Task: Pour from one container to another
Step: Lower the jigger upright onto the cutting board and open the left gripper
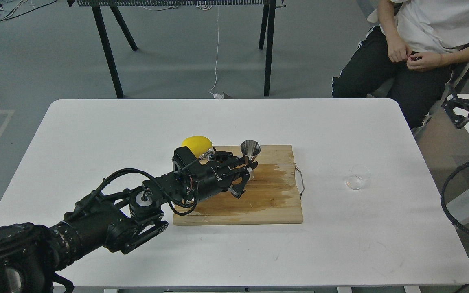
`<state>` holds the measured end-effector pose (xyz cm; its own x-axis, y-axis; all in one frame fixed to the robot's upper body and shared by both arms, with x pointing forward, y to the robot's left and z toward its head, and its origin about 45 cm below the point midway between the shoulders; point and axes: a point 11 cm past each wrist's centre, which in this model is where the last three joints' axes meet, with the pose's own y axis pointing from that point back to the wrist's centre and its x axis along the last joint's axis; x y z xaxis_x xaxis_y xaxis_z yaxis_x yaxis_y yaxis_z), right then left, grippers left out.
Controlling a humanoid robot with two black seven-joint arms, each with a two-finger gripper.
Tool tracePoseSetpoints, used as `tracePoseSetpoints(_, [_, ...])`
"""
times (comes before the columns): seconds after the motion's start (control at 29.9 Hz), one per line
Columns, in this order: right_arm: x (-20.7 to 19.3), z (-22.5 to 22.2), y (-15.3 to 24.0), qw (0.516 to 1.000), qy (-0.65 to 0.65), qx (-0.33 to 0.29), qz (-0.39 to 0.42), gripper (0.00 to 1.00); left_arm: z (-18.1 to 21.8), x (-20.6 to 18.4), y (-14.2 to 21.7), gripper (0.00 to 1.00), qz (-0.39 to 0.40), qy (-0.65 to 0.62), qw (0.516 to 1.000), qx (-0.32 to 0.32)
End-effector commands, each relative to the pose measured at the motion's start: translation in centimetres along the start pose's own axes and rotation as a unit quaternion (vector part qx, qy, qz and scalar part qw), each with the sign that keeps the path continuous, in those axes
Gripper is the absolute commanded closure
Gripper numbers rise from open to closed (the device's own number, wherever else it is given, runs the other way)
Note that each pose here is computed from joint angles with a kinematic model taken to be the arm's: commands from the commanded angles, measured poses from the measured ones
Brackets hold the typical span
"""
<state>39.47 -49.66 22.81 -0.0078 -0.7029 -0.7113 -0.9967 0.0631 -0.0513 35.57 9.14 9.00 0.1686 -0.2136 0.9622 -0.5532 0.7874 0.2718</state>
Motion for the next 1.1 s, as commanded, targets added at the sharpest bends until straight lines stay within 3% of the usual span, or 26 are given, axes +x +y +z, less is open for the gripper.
tracePoseSetpoints(0.0, [0.0, 0.0, 0.0, 1.0, 0.0, 0.0, 0.0, 0.0, 0.2, -0.4, -0.6, 0.93, -0.006, 0.002, 1.0, 0.004])
tracePoseSetpoints(0.64, [0.2, 0.2, 0.2, 1.0, 0.0, -0.003, 0.002, 0.0, -0.9, -2.0, 0.3, 0.78, -0.028, 0.003, 0.999, 0.027])
tracePoseSetpoints(0.8, [0.2, 0.2, 0.2, 1.0, 0.0, -0.003, 0.002, 0.0, -1.0, -2.1, 0.3, 0.66, -0.029, 0.003, 0.999, 0.028])
tracePoseSetpoints(1.07, [0.4, 0.2, 0.3, 1.0, 0.0, -0.002, 0.004, 0.0, -0.9, -2.3, 0.4, 0.65, -0.031, 0.005, 0.999, 0.028])
